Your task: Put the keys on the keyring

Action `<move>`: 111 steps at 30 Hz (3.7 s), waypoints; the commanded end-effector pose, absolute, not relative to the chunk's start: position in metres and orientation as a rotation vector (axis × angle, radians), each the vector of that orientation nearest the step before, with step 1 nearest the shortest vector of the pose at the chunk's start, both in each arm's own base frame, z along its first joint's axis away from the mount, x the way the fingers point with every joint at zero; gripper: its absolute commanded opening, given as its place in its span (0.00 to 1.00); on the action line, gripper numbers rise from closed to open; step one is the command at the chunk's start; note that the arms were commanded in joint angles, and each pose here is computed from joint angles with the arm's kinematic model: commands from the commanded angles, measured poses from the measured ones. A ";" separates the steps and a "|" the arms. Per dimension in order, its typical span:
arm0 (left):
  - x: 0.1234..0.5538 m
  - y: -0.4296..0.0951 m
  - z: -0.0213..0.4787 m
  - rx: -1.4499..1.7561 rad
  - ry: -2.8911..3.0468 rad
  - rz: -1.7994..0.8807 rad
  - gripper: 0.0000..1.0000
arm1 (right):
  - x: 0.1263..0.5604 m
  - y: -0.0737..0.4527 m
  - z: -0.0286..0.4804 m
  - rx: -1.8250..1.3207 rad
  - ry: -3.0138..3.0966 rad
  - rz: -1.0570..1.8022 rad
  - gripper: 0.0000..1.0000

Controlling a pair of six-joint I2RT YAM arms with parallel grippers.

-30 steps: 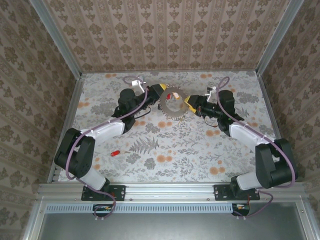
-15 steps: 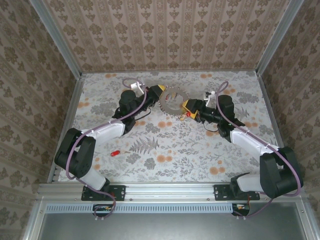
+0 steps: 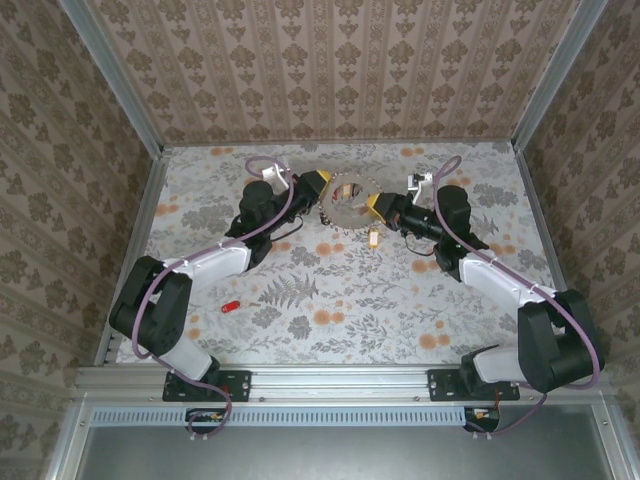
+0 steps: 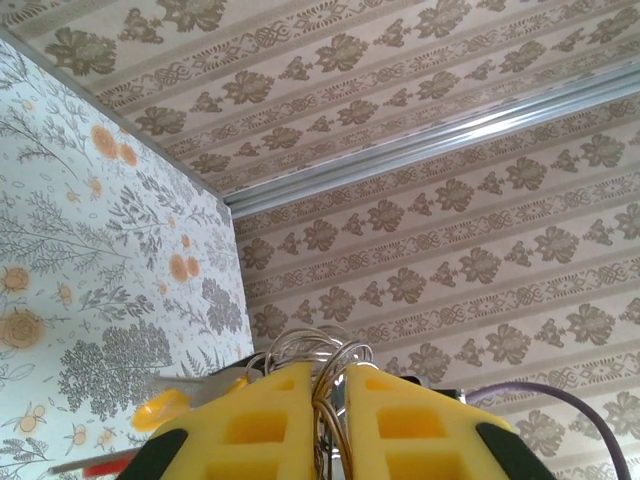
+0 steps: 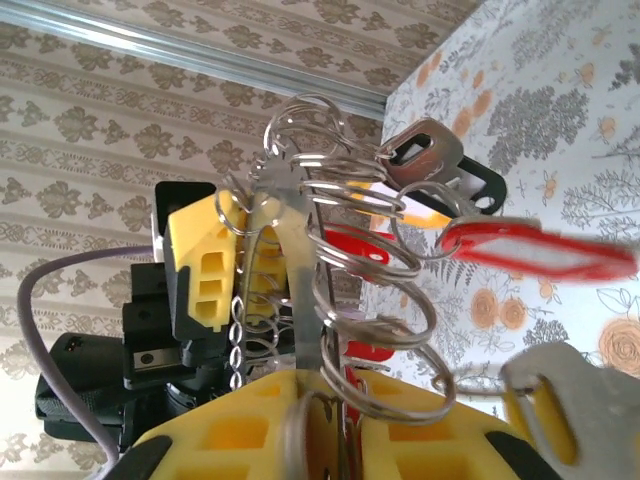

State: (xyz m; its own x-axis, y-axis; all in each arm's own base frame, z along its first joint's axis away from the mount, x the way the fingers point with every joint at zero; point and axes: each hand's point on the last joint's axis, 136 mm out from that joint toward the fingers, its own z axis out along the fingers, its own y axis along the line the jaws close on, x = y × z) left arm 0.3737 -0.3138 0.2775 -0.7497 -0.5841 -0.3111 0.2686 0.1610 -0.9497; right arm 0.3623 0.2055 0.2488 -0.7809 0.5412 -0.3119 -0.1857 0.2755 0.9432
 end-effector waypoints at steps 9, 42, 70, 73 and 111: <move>0.356 -0.307 0.268 -0.175 1.882 -1.604 0.73 | 0.365 0.190 0.285 0.215 1.876 1.517 0.07; 0.306 -0.331 0.312 0.481 1.925 -1.760 0.43 | 0.328 0.204 0.312 -0.395 1.975 1.536 0.09; 0.302 -0.321 0.360 0.517 1.675 -1.686 0.00 | 0.335 0.114 0.303 -0.036 1.938 0.912 0.60; 0.302 -0.319 0.365 0.519 1.648 -1.656 0.00 | 0.325 0.110 0.314 -0.076 1.822 0.871 0.59; 0.284 -0.318 0.389 0.647 1.614 -1.507 0.00 | 0.263 0.187 0.292 -0.789 1.229 0.231 0.21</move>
State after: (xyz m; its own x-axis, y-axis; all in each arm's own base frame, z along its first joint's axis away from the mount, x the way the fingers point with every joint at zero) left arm 0.2959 -0.3210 0.3448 -0.6362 -0.1179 -0.7625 0.7376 0.1968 -0.6459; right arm 0.2621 0.1878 0.2801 0.3016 -0.2544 -0.9188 -0.5938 0.7039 -0.3898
